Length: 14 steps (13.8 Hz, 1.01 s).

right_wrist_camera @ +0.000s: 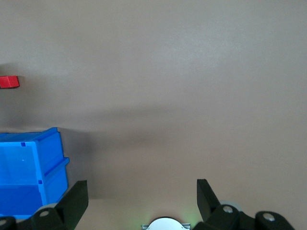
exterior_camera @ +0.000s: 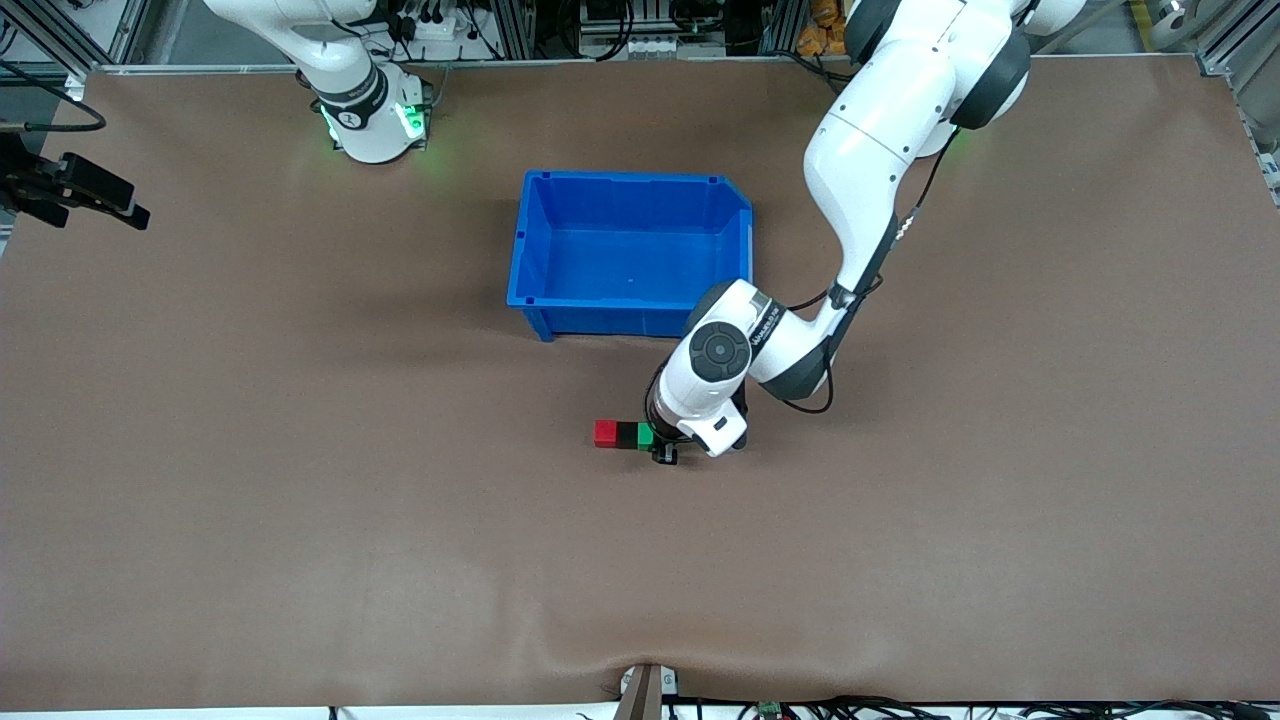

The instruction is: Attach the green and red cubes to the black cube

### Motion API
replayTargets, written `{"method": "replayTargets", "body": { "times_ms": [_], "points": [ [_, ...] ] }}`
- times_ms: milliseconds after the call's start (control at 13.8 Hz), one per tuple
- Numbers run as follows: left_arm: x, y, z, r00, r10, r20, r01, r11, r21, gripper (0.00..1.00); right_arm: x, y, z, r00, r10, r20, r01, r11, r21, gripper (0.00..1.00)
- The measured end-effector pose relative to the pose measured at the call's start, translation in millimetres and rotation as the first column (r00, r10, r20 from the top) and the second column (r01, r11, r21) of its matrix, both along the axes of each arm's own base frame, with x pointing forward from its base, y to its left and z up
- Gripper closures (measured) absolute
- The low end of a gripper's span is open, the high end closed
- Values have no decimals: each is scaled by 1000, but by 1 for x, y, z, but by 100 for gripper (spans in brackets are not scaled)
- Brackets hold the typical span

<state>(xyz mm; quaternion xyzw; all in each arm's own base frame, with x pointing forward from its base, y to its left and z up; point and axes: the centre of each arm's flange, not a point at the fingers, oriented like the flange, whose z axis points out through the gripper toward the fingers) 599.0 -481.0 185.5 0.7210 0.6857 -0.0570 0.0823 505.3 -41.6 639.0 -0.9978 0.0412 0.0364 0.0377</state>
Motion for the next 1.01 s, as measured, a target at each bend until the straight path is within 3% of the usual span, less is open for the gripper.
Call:
{"method": "replayTargets", "body": {
  "times_ms": [289, 361, 578, 795, 1011],
  "points": [
    [-2, -1, -2, 1000, -3, -8, 3, 1000, 6, 60, 1, 3, 19, 999, 7, 41, -7, 1000, -4, 0],
    [-2, -1, -2, 1000, -5, -17, 5, 1000, 12, 55, 1, 5, 20, 999, 11, 44, -10, 1000, -5, 0],
    [0, 1, 8, 999, -12, -39, 13, 999, 36, 27, 8, 12, 24, 998, 24, 56, -23, 1000, -18, 0],
    [8, 8, 56, 998, -55, -26, 57, 996, 65, 0, 20, 13, 25, 998, 30, 61, -27, 999, -39, 0],
    [28, 41, 117, 990, -141, -2, 140, 985, 101, 0, 26, 12, 17, 998, 29, 47, -27, 999, -41, 0]
  ]
}}
